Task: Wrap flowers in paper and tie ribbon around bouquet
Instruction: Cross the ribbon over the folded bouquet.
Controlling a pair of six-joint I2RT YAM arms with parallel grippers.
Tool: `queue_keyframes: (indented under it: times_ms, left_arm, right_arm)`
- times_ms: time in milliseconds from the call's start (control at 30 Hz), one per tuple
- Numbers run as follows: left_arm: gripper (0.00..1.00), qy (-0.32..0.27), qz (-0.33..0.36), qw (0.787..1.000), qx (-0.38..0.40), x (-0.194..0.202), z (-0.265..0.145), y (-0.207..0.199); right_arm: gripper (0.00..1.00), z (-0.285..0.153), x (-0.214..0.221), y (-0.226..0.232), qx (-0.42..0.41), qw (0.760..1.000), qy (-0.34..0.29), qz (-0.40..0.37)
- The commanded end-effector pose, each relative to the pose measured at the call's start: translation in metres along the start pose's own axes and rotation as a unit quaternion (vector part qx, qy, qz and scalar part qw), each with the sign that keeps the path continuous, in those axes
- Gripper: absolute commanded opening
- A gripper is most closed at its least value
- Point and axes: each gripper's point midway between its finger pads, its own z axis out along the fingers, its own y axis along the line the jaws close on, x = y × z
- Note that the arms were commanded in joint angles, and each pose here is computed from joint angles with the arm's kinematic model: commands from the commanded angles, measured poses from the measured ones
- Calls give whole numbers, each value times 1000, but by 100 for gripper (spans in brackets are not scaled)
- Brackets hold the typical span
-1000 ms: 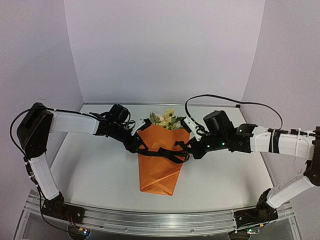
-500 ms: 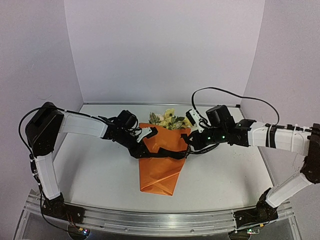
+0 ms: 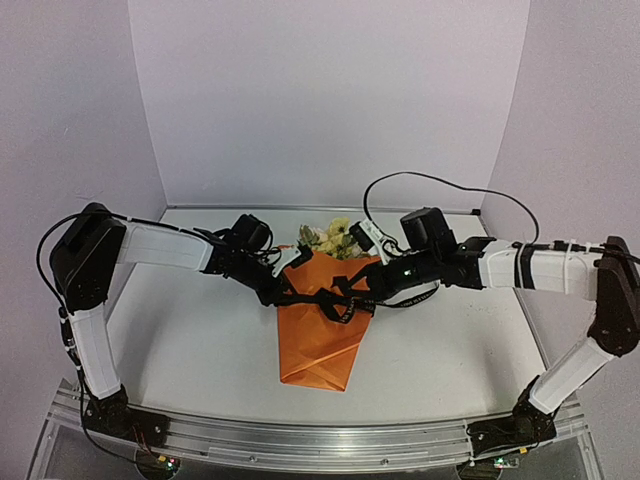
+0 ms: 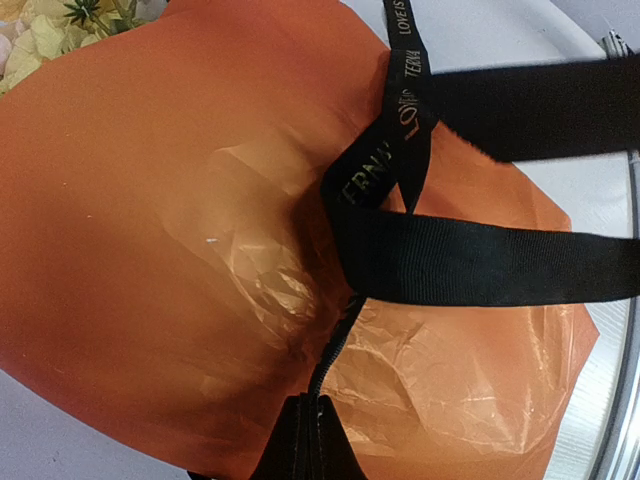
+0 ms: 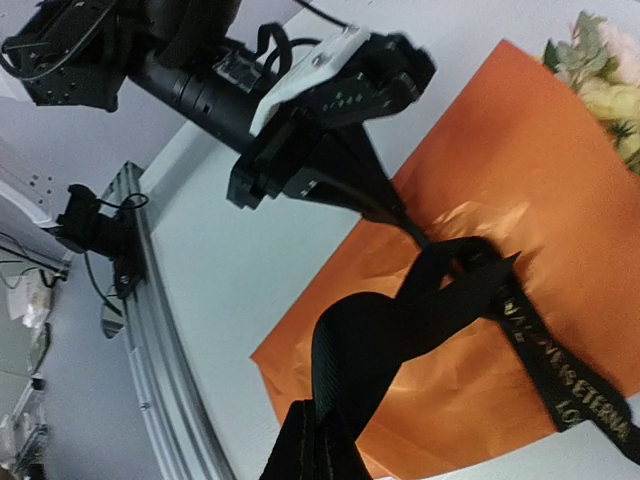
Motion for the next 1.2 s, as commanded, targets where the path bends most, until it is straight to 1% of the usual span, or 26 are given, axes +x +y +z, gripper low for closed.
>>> queue_keyframes:
  times_ms: [0,33,167,267,367,467,633,733,833,933,1000,1167]
  left_arm:
    - [0,-58,9,998,13,-40,-21,-2]
    - [0,-61,10,998,14,-42,-23,-2]
    - [0,-66,12,997,24,-48,-28,-5]
    - [0,-64,13,997,32,-49,-28,-7]
    - [0,-62,14,997,36,-49,-28,-8]
    - [0,-59,13,997,40,-47,-28,-9]
    - [0,-56,9,997,45,-44,-28,-8]
    - [0,-59,9,997,47,-44,-30,-8]
    - [0,-62,8,997,50,-45,-32,-6]
    - [0,-67,6,996,55,-47,-35,-6]
    - [0,-68,6,996,58,-48,-36,-6]
    - [0,-68,7,996,60,-49,-38,-7]
  right_arm:
    - [0,19,-6,21,-85,995,19,50]
    - [0,25,-6,19,-89,994,23,62]
    - [0,43,-3,14,-88,993,31,71]
    - [0,57,2,20,-90,993,43,61]
    - [0,61,13,20,-81,994,64,47]
    - [0,52,10,27,-83,994,59,29]
    - [0,12,-18,51,-72,996,6,-45]
    - [0,5,-20,65,-98,994,20,-54]
    - [0,17,-17,72,-138,989,50,-22]
    - [0,41,-10,64,-159,984,76,27]
    - [0,56,-7,53,-153,984,82,47]
    - [0,83,4,13,-94,988,96,81]
